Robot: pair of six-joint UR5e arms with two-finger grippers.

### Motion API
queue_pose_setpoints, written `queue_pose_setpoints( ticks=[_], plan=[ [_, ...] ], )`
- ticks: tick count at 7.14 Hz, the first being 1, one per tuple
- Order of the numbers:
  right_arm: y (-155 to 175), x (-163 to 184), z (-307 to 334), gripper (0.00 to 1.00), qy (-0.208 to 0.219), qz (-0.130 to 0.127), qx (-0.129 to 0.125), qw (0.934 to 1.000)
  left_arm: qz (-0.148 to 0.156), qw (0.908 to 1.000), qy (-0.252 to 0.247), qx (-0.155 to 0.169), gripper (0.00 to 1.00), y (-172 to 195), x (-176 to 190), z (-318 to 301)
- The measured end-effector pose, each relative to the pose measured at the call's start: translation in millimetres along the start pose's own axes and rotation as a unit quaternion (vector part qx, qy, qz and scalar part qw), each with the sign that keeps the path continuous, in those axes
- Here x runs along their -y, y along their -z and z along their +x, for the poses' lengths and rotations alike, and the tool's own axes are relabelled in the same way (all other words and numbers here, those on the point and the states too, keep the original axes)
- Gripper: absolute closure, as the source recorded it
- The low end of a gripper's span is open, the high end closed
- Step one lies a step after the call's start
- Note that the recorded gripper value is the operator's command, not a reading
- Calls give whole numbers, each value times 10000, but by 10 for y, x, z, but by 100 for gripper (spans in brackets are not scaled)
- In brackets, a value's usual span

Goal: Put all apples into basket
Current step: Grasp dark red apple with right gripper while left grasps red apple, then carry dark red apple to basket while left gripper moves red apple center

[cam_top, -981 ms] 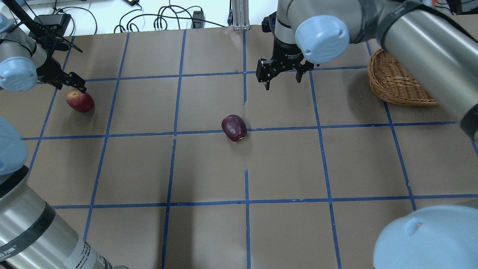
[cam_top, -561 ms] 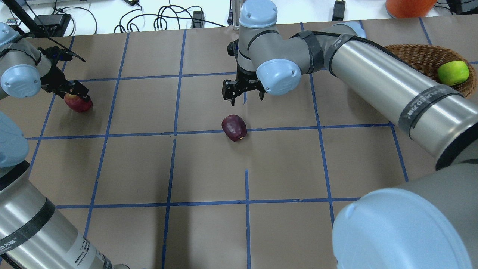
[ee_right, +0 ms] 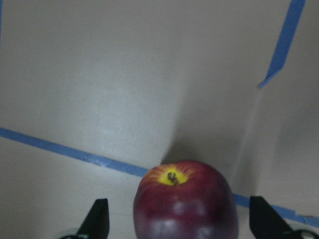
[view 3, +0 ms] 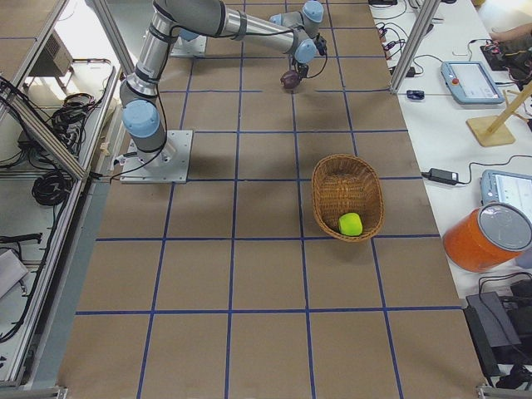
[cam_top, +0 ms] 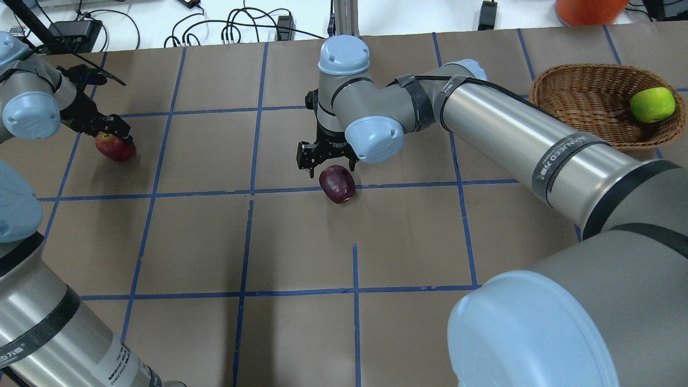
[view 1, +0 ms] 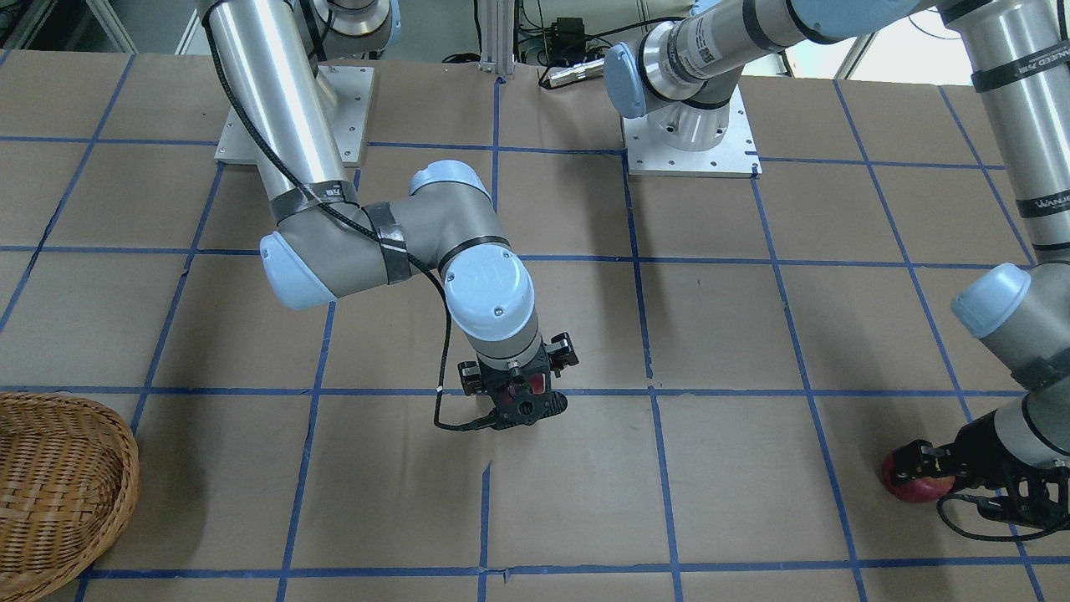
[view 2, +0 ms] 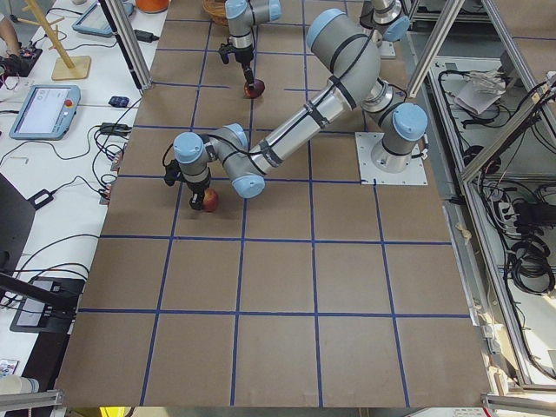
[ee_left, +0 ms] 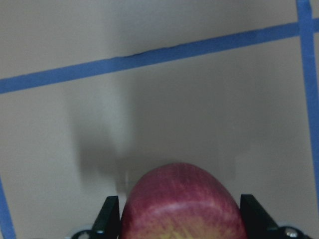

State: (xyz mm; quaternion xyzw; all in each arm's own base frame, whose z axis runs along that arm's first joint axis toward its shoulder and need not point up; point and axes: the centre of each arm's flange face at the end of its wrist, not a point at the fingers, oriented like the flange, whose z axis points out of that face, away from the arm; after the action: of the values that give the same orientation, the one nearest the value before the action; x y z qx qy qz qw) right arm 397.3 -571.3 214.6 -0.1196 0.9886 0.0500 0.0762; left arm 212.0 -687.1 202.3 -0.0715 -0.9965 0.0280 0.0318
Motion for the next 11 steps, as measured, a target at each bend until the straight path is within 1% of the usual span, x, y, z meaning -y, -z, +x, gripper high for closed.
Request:
queue_pose_setpoints(
  ticks=[1, 2, 3, 4, 5, 6, 7, 8, 9, 10, 11],
  plan=[
    [-105, -71, -16, 0, -49, -92, -30, 9999, -141, 9994, 276, -145, 80, 132, -19, 156],
    [-174, -112, -16, 0, -89, -155, -56, 9998, -334, 9974, 570, -282, 80, 341, -51, 385],
    [-235, -144, -7, 57, -108, -211, -73, 9997, -505, 9944, 862, -356, 80, 599, -89, 735],
    [-267, -155, 3, 100, -104, -196, -79, 9997, -616, 9910, 1128, -374, 80, 784, -147, 1159],
    [-254, -144, 2, 100, -86, -112, -76, 9999, -680, 9870, 1411, -356, 80, 892, -237, 1599],
    [-161, -114, 21, 100, -103, -9, -70, 9999, -713, 9819, 1726, -313, 80, 969, -337, 2021],
    [125, -81, 98, 100, -179, 142, -118, 9997, -718, 9773, 1977, -258, 80, 1032, -419, 2433],
    [536, -67, 357, 100, -379, 255, -324, 9984, -678, 9731, 2191, -203, 79, 1043, -465, 2825],
    [928, -46, 840, 100, -729, 314, -585, 9951, -527, 9674, 2472, -153, 79, 975, -445, 3234],
    [1298, -42, 1408, 100, -1119, 424, -734, 9901, -249, 9603, 2776, -153, 79, 871, -377, 3697],
    [1645, -66, 2011, 100, -1343, 591, -911, 9850, -20, 9521, 3049, -215, 79, 718, -327, 4226]
  ],
)
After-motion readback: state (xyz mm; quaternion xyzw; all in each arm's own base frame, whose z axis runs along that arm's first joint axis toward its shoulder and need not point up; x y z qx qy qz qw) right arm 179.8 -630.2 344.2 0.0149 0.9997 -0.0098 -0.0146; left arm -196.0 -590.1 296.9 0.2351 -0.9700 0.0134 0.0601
